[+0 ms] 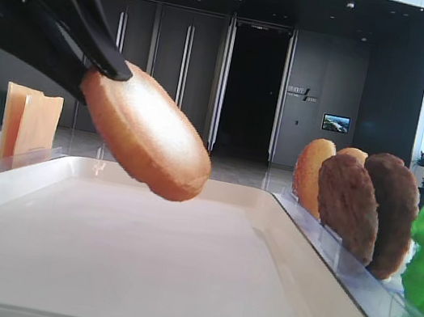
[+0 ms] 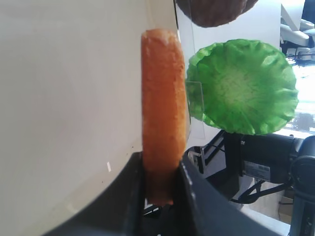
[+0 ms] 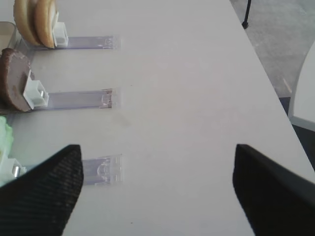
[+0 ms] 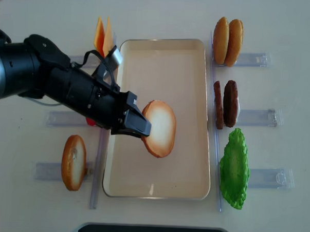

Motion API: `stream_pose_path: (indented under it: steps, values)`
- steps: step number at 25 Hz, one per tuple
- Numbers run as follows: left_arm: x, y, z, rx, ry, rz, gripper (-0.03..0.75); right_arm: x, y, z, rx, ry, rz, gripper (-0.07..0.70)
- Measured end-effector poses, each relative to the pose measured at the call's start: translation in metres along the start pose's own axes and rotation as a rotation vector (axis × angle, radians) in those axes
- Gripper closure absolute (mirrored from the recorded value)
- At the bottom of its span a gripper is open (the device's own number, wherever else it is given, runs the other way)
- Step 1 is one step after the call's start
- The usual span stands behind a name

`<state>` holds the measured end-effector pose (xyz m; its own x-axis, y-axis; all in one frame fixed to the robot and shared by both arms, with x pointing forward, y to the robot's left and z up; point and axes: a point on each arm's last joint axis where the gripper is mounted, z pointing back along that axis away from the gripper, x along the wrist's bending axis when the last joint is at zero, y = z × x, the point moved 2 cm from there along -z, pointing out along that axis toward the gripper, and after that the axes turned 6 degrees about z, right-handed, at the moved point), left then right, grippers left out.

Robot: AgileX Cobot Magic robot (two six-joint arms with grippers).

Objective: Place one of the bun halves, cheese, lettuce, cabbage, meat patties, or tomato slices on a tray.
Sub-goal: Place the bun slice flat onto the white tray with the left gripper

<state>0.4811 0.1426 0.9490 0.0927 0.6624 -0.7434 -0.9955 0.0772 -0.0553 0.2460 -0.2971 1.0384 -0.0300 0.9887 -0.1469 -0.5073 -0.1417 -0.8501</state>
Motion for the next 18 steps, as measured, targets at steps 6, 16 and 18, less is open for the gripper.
stream_pose_path:
  steps: [6, 16, 18]
  values:
    - [0.003, -0.007, -0.007, -0.032, 0.027, 0.041, 0.590, 0.000, 0.000, 0.000, 0.000, 0.000, 0.000, 0.045]
    - [0.017, -0.011, -0.023, -0.005, 0.034, 0.086, 0.591, 0.000, 0.000, 0.000, 0.000, 0.000, 0.000, 0.045]
    - [0.019, -0.011, -0.024, -0.001, 0.031, 0.090, 0.591, 0.000, 0.000, 0.000, 0.000, 0.000, 0.000, 0.045]
